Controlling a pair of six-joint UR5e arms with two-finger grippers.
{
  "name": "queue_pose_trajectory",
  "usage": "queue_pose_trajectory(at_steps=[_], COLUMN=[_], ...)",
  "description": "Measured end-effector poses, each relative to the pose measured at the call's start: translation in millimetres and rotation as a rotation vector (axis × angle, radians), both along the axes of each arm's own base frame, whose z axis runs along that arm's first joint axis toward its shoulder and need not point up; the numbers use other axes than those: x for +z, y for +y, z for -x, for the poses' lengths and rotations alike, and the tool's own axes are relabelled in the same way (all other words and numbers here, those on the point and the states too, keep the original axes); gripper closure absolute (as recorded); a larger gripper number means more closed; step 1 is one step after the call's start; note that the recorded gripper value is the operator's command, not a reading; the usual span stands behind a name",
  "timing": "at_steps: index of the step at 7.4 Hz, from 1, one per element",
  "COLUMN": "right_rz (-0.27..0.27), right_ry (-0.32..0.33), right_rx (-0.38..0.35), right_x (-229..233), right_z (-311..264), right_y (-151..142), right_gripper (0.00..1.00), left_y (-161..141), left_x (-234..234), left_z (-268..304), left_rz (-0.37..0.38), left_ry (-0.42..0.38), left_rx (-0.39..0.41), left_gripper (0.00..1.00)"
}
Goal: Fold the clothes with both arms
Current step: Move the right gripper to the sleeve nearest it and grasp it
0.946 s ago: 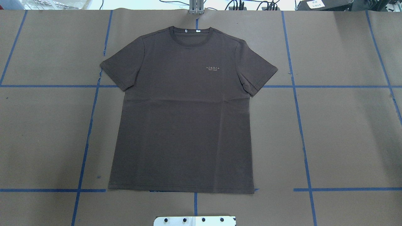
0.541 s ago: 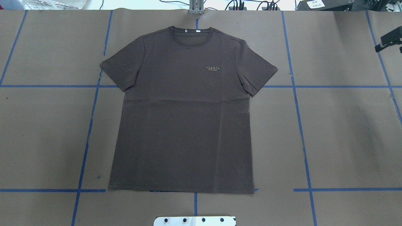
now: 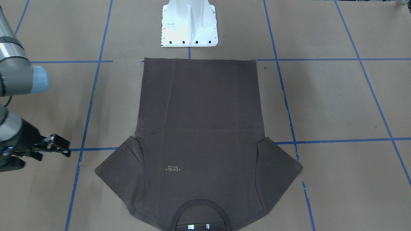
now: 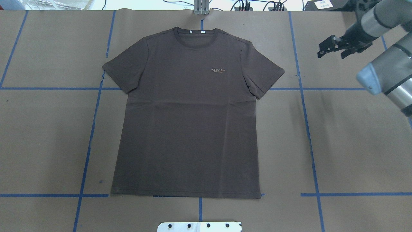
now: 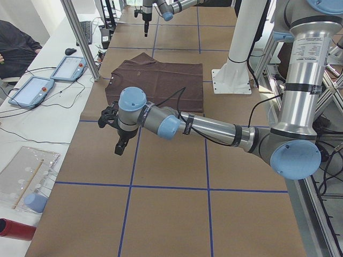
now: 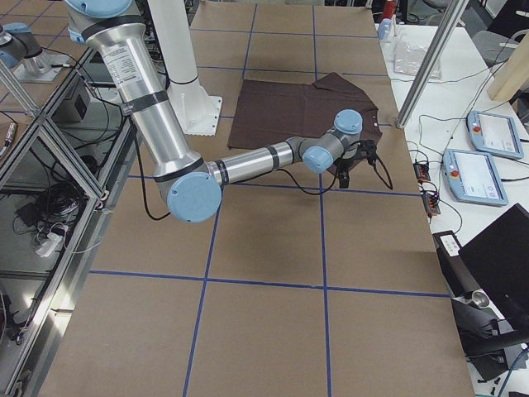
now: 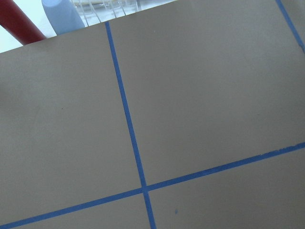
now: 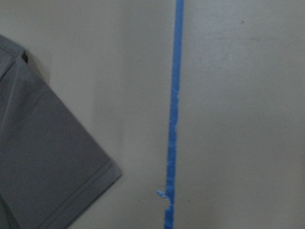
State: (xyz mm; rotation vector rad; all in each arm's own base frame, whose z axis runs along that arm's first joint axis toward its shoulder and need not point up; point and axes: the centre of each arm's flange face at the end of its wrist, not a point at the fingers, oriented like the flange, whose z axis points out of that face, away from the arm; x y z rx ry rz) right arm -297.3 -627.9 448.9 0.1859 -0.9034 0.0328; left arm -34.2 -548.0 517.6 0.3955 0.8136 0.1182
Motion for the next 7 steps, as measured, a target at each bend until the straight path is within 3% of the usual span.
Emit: queue_pose_trajectory(at_steps=[2,5,6,7], right_rz=[-0.026,-0.028,-0.029,-0.028], right_ry=[0.037,0.066,0.069,0.072], right_rx=[0.024,0.023,0.025,0.026], right_x=[7,3,1,1], right_z=[74,113,116,118], right_y=[10,0,-3,-5], right_gripper=[0.0,0.0,0.08,0.37], left_y=[-2,-2,-2,-2], left_x=[-2,-8,-8,-8], left_z=[-4,-4,-4,-4], left_rz=[-0.004,0.002,0.004,0.005], left_ry=[0.016,0.032,0.034,0.035], left_rx=[-0.017,-0.034,-0.036,-0.037], left_gripper=[0.0,0.0,0.0,0.0])
